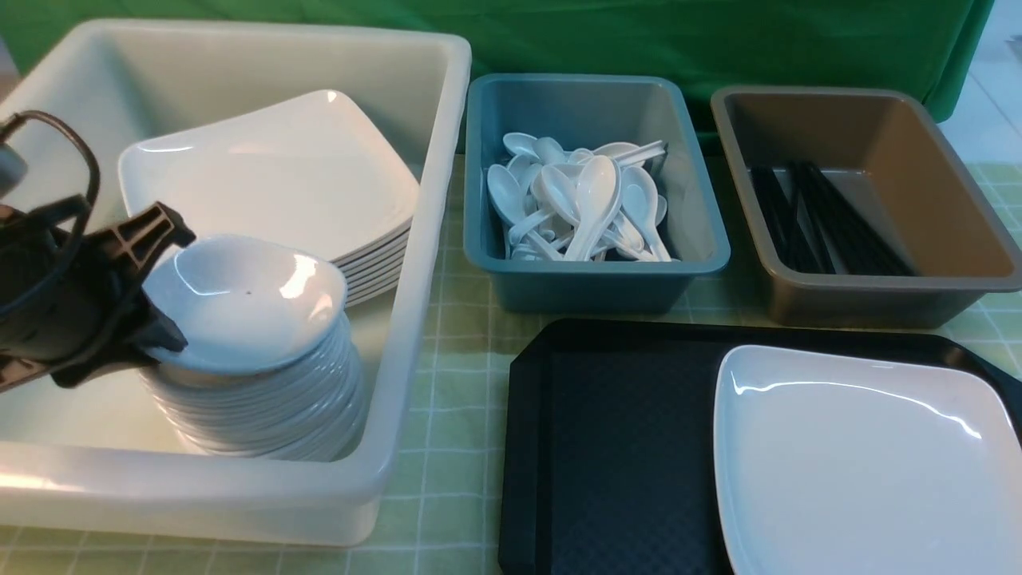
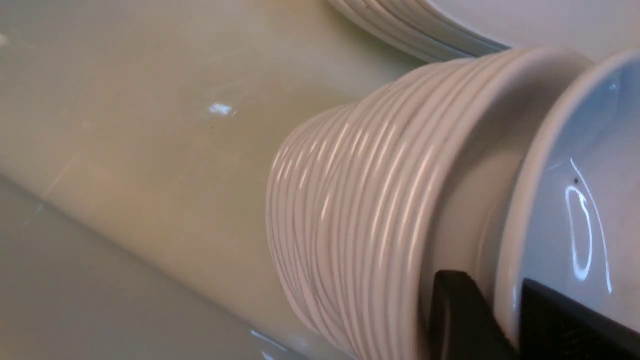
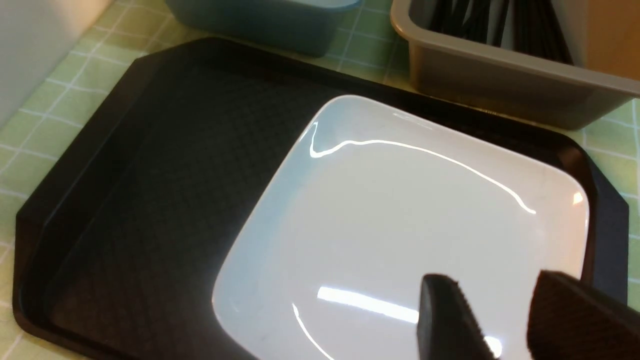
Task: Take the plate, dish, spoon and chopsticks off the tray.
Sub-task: Use the left arm to put the small plate into the large storage box on the left
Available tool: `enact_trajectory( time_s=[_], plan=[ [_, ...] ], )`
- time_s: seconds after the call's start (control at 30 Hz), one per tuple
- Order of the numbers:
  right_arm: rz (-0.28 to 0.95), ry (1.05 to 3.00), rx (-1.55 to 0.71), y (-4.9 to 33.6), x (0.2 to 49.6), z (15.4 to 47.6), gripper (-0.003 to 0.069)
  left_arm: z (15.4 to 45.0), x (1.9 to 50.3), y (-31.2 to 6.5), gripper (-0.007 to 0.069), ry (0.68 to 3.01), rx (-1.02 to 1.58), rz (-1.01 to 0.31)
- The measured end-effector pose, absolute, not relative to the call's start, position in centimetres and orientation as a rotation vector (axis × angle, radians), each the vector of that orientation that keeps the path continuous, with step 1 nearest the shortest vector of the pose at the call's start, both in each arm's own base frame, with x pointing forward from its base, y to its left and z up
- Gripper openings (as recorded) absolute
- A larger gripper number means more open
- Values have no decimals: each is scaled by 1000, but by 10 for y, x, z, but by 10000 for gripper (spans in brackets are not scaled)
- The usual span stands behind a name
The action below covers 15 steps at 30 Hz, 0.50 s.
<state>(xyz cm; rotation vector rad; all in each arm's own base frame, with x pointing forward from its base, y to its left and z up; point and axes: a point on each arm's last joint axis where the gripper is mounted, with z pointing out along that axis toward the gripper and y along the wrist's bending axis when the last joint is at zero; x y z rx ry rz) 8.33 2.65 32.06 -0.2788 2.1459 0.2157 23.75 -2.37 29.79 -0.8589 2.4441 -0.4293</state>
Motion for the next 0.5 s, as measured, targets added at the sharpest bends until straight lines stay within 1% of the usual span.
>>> enact_trajectory(
  time_s=[0.03, 0.07, 0.13, 0.17, 0.2, 0.27, 0.33, 0.37, 0.5],
  plan=[
    [216, 2146, -279, 27, 83, 321, 242, 298, 237, -24, 188, 2448, -863, -434],
    [216, 2146, -279, 27, 83, 321, 242, 298, 237, -24, 195, 2449, -864, -435],
    [216, 2146, -279, 27, 83, 321, 242, 301, 237, -25, 263, 2464, -866, -442],
    [216, 2146, -279, 27, 83, 321, 242, 308, 236, -25, 342, 2492, -838, -431],
    [216, 2146, -279, 27, 83, 321, 242, 309, 235, -25, 351, 2504, -830, -426],
    [216, 2146, -279, 27, 83, 321, 242, 325, 233, -26, 447, 2551, -756, -398],
    [216, 2146, -279, 27, 83, 321, 242, 340, 231, -26, 516, 2578, -690, -384],
    [216, 2146, -279, 27, 83, 321, 242, 348, 231, -26, 536, 2579, -659, -381],
    [216, 2146, -279, 27, 83, 321, 242, 366, 229, -28, 559, 2584, -601, -399]
  ],
)
